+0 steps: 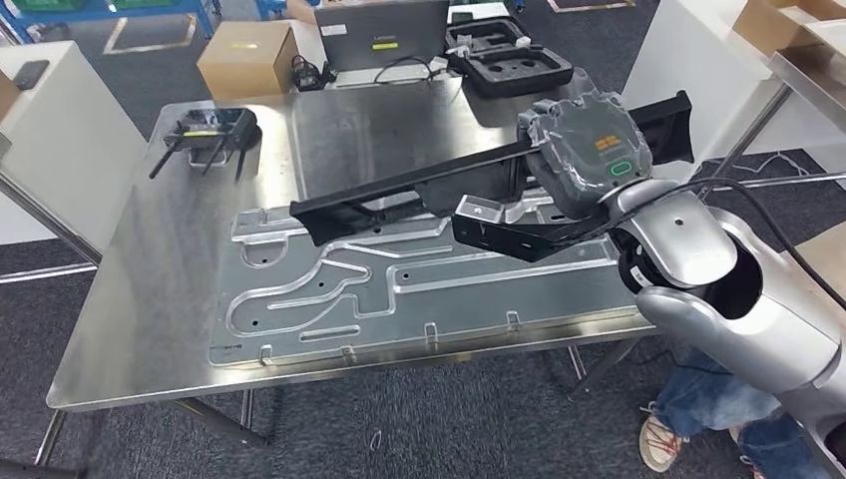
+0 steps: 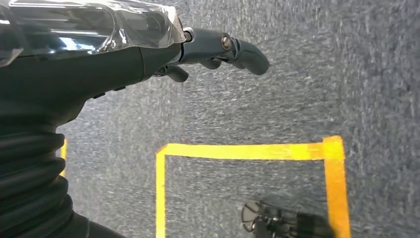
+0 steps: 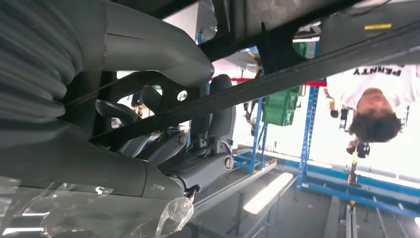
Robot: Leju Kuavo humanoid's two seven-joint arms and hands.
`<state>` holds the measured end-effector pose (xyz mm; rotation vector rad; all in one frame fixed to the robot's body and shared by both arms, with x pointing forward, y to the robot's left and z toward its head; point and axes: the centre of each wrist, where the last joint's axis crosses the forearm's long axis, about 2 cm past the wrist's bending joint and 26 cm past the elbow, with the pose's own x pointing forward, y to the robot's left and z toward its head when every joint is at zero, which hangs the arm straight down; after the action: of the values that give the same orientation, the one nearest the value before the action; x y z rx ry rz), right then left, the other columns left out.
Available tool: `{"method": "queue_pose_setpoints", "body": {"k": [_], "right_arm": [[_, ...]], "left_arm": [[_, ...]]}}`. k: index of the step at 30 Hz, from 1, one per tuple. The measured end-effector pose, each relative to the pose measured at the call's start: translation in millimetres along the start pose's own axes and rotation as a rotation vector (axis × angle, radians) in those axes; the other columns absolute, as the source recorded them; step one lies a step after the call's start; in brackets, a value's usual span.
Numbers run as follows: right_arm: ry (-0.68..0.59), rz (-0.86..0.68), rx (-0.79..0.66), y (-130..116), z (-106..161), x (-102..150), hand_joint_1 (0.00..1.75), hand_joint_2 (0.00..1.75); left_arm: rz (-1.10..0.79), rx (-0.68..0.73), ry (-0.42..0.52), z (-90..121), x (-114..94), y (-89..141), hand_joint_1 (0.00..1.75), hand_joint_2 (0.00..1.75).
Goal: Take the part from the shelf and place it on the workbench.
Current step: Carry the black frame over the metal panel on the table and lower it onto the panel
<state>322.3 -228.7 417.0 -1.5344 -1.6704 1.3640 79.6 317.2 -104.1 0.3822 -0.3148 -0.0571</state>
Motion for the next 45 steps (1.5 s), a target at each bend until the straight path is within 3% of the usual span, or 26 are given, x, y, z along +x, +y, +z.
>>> {"method": "queue_pose_setpoints", "body": {"k": [34, 38, 39, 43, 45], "right_arm": [[-0.028, -0.018, 0.023, 7.9, 5.8, 4.3, 1.75, 1.75], [-0.016, -0.015, 0.032, 11.8, 8.2, 3.0, 0.00, 0.00], [-0.011, -0.015, 0.036, 13.3, 9.2, 2.6, 0.00, 0.00], [-0.003, -0.014, 0.053, 20.0, 13.1, 2.2, 0.00, 0.00], [-0.001, -0.014, 0.057, 22.0, 14.4, 2.3, 0.00, 0.00]], "left_arm": [[0.053, 0.052, -0.058, -1.3, 2.5, 3.7, 0.00, 1.75], [0.054, 0.061, -0.055, -1.6, 1.5, 4.9, 0.00, 1.75], [0.055, 0.065, -0.054, -1.8, 1.6, 5.6, 0.00, 1.75], [0.067, 0.090, -0.036, -2.5, 1.4, 8.4, 0.00, 0.00], [0.073, 0.098, -0.015, -2.9, 0.5, 10.0, 0.00, 0.00]]}}
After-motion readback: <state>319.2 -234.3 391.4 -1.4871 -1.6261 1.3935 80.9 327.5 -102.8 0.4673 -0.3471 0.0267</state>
